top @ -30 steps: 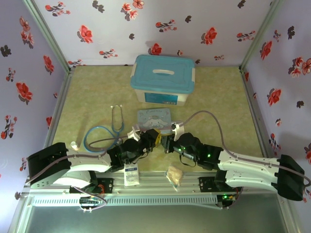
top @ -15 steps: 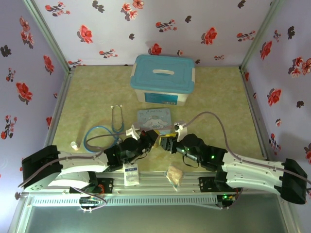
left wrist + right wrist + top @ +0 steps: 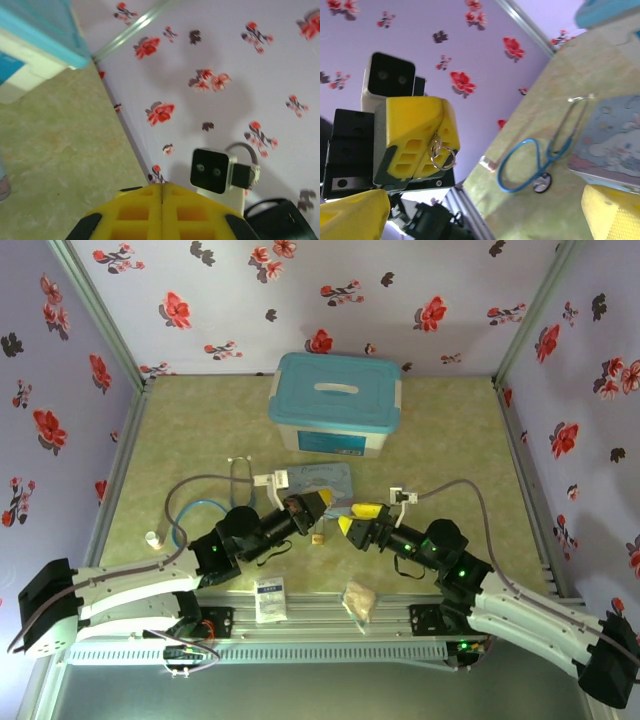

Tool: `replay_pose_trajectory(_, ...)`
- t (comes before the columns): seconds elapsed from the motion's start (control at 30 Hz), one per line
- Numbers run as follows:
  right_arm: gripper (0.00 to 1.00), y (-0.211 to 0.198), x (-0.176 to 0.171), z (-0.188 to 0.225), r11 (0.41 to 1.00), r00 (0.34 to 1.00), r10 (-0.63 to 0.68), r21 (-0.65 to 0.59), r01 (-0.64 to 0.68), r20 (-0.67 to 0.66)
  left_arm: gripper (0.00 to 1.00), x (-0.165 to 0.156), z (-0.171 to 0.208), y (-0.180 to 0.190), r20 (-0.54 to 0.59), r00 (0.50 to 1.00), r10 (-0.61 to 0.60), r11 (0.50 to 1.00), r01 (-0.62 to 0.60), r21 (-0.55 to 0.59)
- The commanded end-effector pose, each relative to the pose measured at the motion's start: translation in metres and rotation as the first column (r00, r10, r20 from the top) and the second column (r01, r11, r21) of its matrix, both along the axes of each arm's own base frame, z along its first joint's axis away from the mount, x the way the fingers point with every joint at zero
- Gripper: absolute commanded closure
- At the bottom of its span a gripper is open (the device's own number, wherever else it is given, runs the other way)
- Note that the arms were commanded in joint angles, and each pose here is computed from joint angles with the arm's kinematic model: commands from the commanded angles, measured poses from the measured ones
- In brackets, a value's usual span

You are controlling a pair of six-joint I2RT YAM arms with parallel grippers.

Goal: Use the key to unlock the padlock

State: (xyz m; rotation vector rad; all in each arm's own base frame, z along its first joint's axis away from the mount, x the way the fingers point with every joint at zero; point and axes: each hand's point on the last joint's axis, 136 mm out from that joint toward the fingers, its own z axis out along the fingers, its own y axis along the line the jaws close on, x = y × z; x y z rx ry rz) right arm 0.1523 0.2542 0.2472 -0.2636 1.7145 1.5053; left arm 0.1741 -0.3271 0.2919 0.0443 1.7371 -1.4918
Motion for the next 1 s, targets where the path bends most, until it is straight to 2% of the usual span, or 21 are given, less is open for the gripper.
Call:
replay_pose_trajectory(0.0, 0.03, 0.004, -0.015, 0.039, 0.987, 0.992, 0.088, 0.124, -0.100, 0.095, 1.00, -0.016, 0.034, -0.007, 0.171, 0.980, -0.097, 0.994, 0.088, 0.056)
replay_pose_trajectory(0.1, 0.07, 0.004, -0.015, 0.049, 0.979, 0.988, 0.083, 0.174, -0.105, 0.128, 1.00, -0.020, 0.044, -0.009, 0.203, 0.972, -0.120, 0.992, 0.109, 0.063)
replay_pose_trajectory(0.23, 0.17, 0.003, -0.014, 0.055, 0.977, 0.986, 0.070, 0.190, -0.098, 0.151, 1.00, -0.021, 0.046, -0.015, 0.203, 0.970, -0.137, 0.990, 0.130, 0.047)
replay_pose_trajectory(0.43, 0.39, 0.002, -0.012, 0.060, 0.974, 0.984, 0.056, 0.209, -0.091, 0.169, 1.00, -0.024, 0.051, -0.021, 0.205, 0.966, -0.161, 0.987, 0.161, 0.016)
replay_pose_trajectory(0.6, 0.46, 0.005, -0.012, 0.061, 0.970, 0.983, 0.067, 0.221, -0.105, 0.171, 1.00, -0.025, 0.053, -0.019, 0.211, 0.965, -0.156, 0.987, 0.163, -0.014)
replay_pose_trajectory(0.67, 0.52, 0.008, -0.014, 0.061, 0.966, 0.982, 0.082, 0.227, -0.121, 0.171, 1.00, -0.025, 0.055, -0.018, 0.217, 0.964, -0.155, 0.986, 0.164, -0.022)
replay_pose_trajectory(0.83, 0.57, 0.011, -0.012, 0.063, 0.962, 0.980, 0.085, 0.242, -0.127, 0.177, 1.00, -0.024, 0.050, -0.021, 0.202, 0.966, -0.161, 0.986, 0.167, -0.011)
replay_pose_trajectory(0.97, 0.68, 0.012, -0.012, 0.062, 0.958, 0.980, 0.096, 0.249, -0.139, 0.176, 1.00, -0.024, 0.047, -0.023, 0.192, 0.968, -0.162, 0.986, 0.167, -0.011)
